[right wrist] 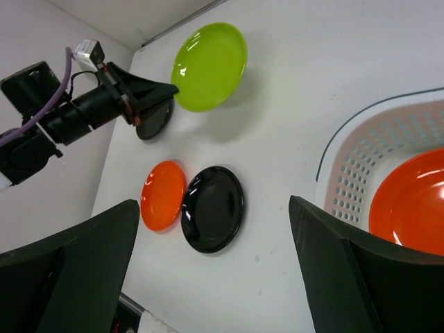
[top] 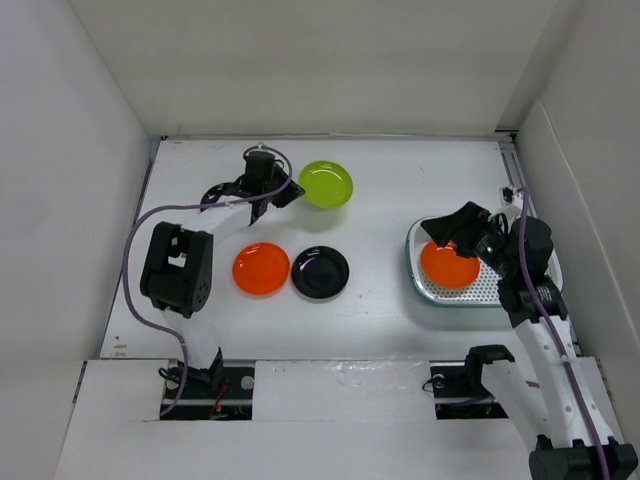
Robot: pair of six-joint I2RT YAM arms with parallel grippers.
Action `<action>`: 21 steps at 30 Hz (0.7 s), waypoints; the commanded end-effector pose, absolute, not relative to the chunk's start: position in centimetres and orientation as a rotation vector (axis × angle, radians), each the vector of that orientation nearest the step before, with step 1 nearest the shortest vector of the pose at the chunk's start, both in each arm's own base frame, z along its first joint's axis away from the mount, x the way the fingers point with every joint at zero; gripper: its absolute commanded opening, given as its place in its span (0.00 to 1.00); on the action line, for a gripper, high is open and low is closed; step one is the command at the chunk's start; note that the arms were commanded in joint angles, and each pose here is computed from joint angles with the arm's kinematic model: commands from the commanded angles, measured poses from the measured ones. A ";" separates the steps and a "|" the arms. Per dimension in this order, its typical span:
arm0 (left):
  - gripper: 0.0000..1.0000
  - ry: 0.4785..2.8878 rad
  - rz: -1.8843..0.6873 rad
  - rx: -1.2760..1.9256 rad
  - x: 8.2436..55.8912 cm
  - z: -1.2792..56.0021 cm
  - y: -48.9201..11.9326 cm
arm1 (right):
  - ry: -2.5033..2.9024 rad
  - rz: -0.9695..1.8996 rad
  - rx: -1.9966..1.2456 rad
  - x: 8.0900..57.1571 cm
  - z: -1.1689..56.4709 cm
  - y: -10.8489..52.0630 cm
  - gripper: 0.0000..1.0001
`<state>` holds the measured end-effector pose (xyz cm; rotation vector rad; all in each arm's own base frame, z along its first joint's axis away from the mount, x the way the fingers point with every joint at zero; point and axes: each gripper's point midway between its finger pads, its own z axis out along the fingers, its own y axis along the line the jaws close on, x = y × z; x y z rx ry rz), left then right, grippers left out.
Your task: Place the plates into the plastic bin on the countertop
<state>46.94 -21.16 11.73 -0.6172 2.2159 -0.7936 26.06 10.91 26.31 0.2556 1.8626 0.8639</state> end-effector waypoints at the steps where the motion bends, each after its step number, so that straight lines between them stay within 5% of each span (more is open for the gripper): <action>1: 0.00 2.080 -1.000 -0.414 44.6 19.6 -23.4 | 1.775 0.907 0.145 27.1 28.4 12.0 0.94; 21: 0.00 2.102 -1.444 0.150 31.2 21.7 -29.3 | 1.890 1.046 -0.002 32.3 24.9 18.9 0.86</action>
